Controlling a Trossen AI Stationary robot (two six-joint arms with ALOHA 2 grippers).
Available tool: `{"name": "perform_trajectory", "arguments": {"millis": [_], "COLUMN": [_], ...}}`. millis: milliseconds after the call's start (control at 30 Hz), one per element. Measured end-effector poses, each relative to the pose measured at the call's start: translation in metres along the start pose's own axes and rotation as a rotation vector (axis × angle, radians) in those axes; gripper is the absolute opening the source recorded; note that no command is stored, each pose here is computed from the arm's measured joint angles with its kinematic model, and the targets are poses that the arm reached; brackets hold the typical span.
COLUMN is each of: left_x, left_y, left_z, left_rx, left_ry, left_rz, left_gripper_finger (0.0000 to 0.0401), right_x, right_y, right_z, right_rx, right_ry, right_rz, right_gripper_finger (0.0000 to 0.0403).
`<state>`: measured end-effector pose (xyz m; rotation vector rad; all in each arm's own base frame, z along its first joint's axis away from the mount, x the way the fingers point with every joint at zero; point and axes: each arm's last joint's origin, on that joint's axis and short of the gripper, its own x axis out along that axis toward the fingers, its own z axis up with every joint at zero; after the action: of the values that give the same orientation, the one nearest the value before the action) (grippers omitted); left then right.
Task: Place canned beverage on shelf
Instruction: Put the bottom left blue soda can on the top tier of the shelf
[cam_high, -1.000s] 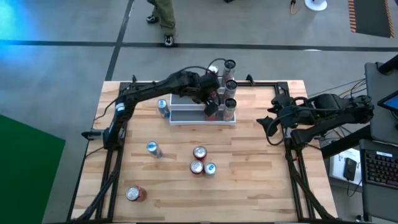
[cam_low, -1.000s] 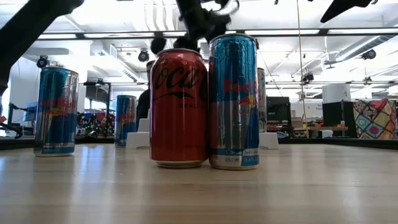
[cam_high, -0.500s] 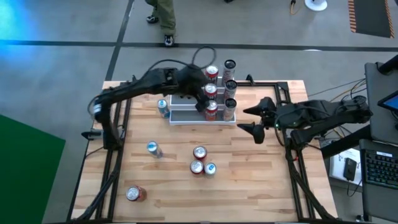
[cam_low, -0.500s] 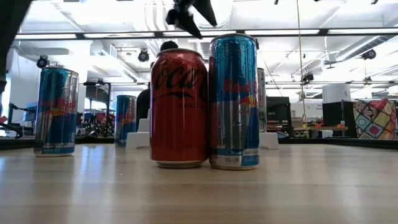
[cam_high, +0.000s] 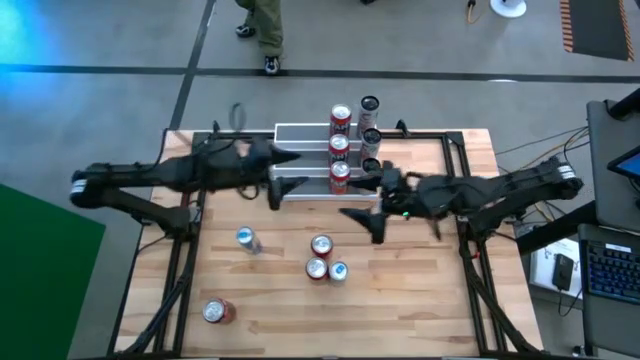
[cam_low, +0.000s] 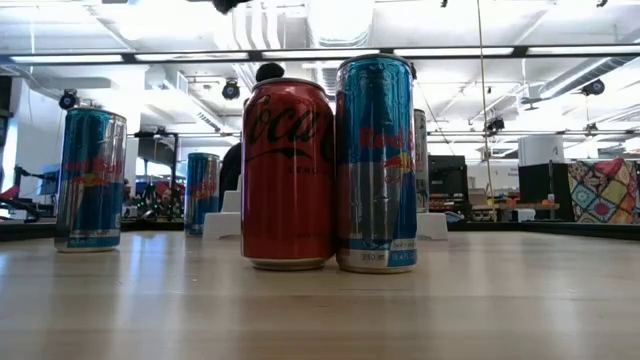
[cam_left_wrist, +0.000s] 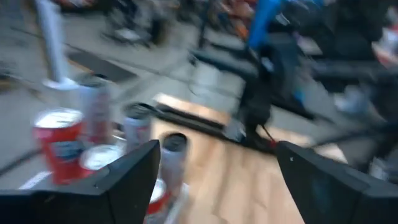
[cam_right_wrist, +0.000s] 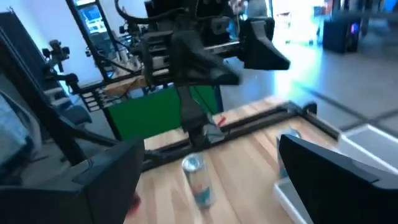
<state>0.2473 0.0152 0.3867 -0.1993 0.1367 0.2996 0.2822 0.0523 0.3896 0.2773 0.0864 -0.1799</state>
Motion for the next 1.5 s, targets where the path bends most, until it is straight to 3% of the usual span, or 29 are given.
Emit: {"name": "perform_trajectory", "arguments": {"millis": [100,233,367,600,767,967,1233,1333,1500], "left_x": [-0.018,-0.023,-0.021,-0.027,-0.039,-0.054,-0.081,-0.083,-0.079], "left_y": [0.001,0.004,0.01,-0.015,-0.029,-0.039,-0.061,-0.062,-0.056], "left_z": [-0.015,-0.025,-0.045,-0.103,-0.115,-0.109,-0.095,-0.102,-0.126], "left_rx": [-0.021,-0.103,-0.316,-0.339,-0.306,-0.221,-0.079,-0.047,-0.068], "left_ry": [-0.077,-0.199,-0.197,-0.1,-0.094,-0.002,0.144,0.169,0.217], "left_rz": [0.066,0.046,0.107,-0.009,-0.101,-0.142,-0.232,-0.225,-0.171], "left_gripper_finger": [0.0301,0.03,0.0293,0.0225,0.0169,0.0122,0.0103,0.0103,0.0103], "right_x": [0.029,0.059,0.08,0.09,0.079,0.071,0.078,0.067,0.046], "right_y": [0.005,0.012,0.012,0.029,0.051,0.062,0.074,0.078,0.09], "right_z": [-0.008,-0.016,-0.021,-0.042,-0.054,-0.068,-0.109,-0.125,-0.141], "right_rx": [-0.087,-0.202,-0.092,0.052,0.066,0.145,0.178,0.241,0.198], "right_ry": [-0.044,-0.006,0.172,0.304,0.292,0.306,0.429,0.529,0.553], "right_rz": [-0.001,-0.02,0.012,0.086,0.023,-0.112,-0.163,-0.25,-0.348], "right_gripper_finger": [0.0363,0.035,0.0298,0.0186,0.0154,0.0174,0.0233,0.0255,0.0283]}}
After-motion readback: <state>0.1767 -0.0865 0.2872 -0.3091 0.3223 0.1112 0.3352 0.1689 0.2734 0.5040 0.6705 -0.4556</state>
